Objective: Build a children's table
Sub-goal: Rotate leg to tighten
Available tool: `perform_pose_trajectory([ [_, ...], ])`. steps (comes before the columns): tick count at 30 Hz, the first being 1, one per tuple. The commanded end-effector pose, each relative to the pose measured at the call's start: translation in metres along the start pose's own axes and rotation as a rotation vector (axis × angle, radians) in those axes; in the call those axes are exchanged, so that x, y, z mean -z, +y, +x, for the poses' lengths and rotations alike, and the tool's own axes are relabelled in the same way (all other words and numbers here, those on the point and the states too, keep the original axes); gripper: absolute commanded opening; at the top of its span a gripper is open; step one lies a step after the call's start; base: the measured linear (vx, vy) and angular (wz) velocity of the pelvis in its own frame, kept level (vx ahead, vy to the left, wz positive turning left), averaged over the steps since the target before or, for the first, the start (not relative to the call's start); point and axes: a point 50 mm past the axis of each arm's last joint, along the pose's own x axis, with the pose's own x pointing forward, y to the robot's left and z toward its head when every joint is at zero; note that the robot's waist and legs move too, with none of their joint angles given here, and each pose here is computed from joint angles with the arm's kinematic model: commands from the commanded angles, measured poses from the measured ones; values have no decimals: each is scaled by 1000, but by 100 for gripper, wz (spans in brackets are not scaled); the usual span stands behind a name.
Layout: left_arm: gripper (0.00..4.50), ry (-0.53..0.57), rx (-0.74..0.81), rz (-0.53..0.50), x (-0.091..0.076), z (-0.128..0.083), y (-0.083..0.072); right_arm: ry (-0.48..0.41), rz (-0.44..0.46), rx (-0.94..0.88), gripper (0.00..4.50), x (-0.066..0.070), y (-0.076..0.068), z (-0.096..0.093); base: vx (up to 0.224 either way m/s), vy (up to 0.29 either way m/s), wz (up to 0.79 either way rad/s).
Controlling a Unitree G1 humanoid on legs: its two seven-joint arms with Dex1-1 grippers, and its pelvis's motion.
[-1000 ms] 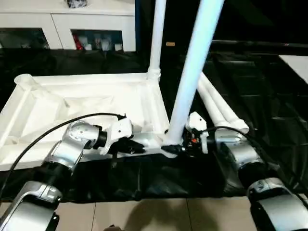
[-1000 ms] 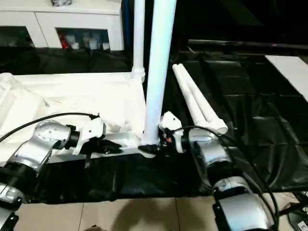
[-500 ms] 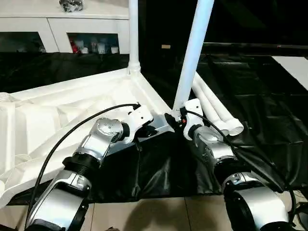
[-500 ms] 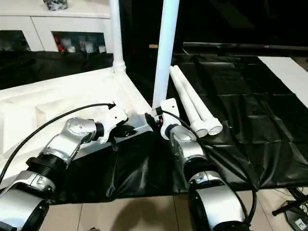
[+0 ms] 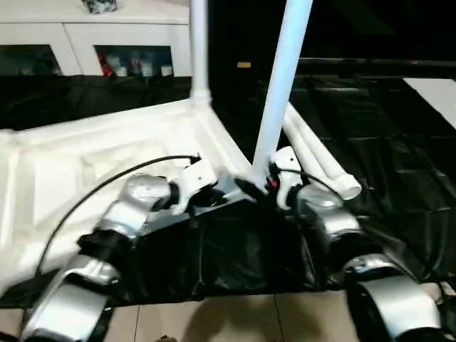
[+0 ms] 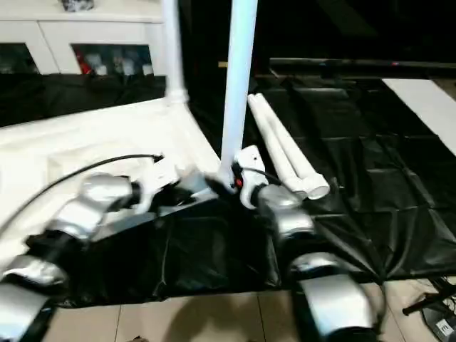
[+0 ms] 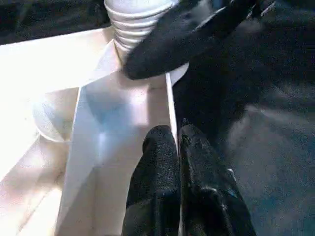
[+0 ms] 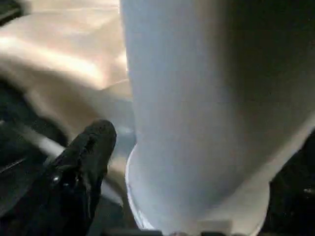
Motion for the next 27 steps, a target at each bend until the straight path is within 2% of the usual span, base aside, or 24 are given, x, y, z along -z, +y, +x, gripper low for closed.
perform_pose_trajectory([
  [1, 0, 3, 135, 46, -2, 13, -16, 34, -41, -178, 399, 2, 17, 7, 0, 0, 0],
  [7, 0, 5, 271, 64, 4, -4, -22, 86, -76, -418, 399, 2, 17, -13, 0, 0, 0],
  [14, 0, 7, 352, 61, 8, -14, -26, 126, -82, -511, 330, 6, 20, -19, 0, 0, 0],
  [20, 0, 19, 382, 54, 12, -19, -28, 134, -64, -556, 294, 10, 26, -20, 0, 0, 0],
  [22, 0, 19, 362, 53, 11, -18, -26, 130, -57, -556, 287, 11, 28, -19, 0, 0, 0],
  [27, 0, 12, 213, -4, 7, -8, -15, 89, -2, -325, 284, 13, 23, -5, 0, 0, 0],
])
